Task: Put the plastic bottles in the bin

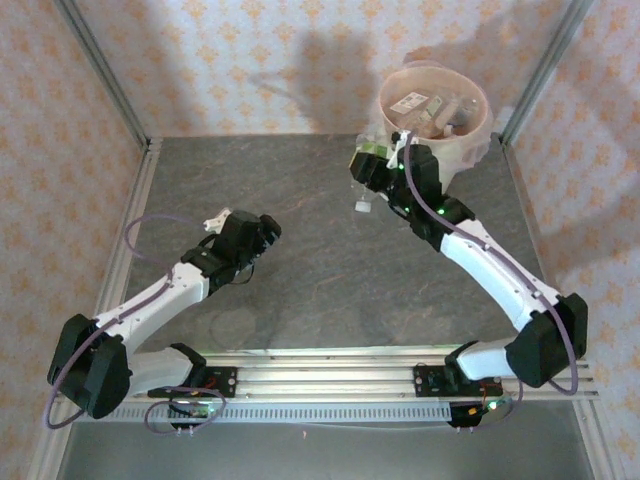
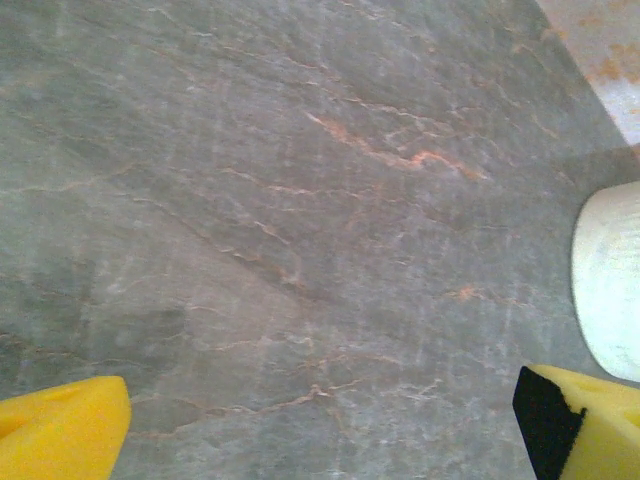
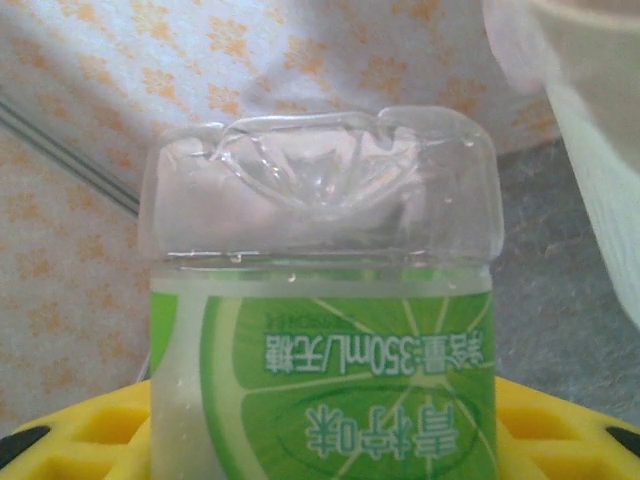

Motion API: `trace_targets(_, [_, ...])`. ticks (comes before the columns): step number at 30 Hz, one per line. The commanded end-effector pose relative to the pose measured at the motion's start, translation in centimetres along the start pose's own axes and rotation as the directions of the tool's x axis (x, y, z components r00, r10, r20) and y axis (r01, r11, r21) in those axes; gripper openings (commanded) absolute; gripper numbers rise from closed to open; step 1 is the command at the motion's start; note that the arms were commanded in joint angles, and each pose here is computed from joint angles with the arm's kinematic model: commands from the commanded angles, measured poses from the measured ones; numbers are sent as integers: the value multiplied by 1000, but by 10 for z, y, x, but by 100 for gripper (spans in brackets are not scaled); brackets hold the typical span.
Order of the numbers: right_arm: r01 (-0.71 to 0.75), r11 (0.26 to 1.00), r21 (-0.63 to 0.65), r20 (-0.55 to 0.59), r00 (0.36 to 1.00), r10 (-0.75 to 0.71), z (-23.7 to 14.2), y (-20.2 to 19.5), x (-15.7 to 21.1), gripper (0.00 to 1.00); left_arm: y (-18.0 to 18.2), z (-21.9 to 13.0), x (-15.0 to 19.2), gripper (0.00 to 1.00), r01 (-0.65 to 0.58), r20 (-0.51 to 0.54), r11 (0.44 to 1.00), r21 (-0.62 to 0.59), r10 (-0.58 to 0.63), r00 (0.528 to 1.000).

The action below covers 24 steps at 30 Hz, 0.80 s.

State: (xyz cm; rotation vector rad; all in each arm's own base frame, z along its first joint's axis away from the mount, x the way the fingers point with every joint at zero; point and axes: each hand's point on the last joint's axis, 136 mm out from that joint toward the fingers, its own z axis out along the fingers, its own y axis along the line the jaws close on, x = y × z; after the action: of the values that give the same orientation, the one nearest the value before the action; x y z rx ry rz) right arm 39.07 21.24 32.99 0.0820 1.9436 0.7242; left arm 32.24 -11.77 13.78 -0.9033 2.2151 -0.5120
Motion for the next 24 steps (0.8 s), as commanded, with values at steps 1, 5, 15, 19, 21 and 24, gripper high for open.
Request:
trace_targets(1, [134, 988, 72, 18, 991, -135, -17, -4, -21, 35, -21, -2, -8, 100, 4, 4, 998, 66, -4, 1000])
trace_targets(5, [69, 986, 155, 73, 994, -81, -23, -19, -52, 29, -22, -2, -7, 100, 7, -2, 998, 65, -7, 1000])
trace_targets(15, [142, 983, 116, 137, 978, -158, 3, -28, -142, 30, -19, -5, -9, 100, 13, 3, 999, 47, -13, 1000])
trace_targets(19, [124, 977, 172, 167, 974, -153, 25, -50, -165, 31, -17, -7, -9, 100, 19, 9, 999, 41, -19, 1000])
trace_targets(21, [120, 971, 208, 210, 964, -164, 35, -61, -178, 32, -13, -10, -10, 100, 20, 13, 999, 32, -20, 1000])
trace_targets(24, [113, 963, 243, 269, 947, -179, 48, -76, -201, 32, -9, -13, -11, 100, 16, 23, 1000, 21, -17, 1000])
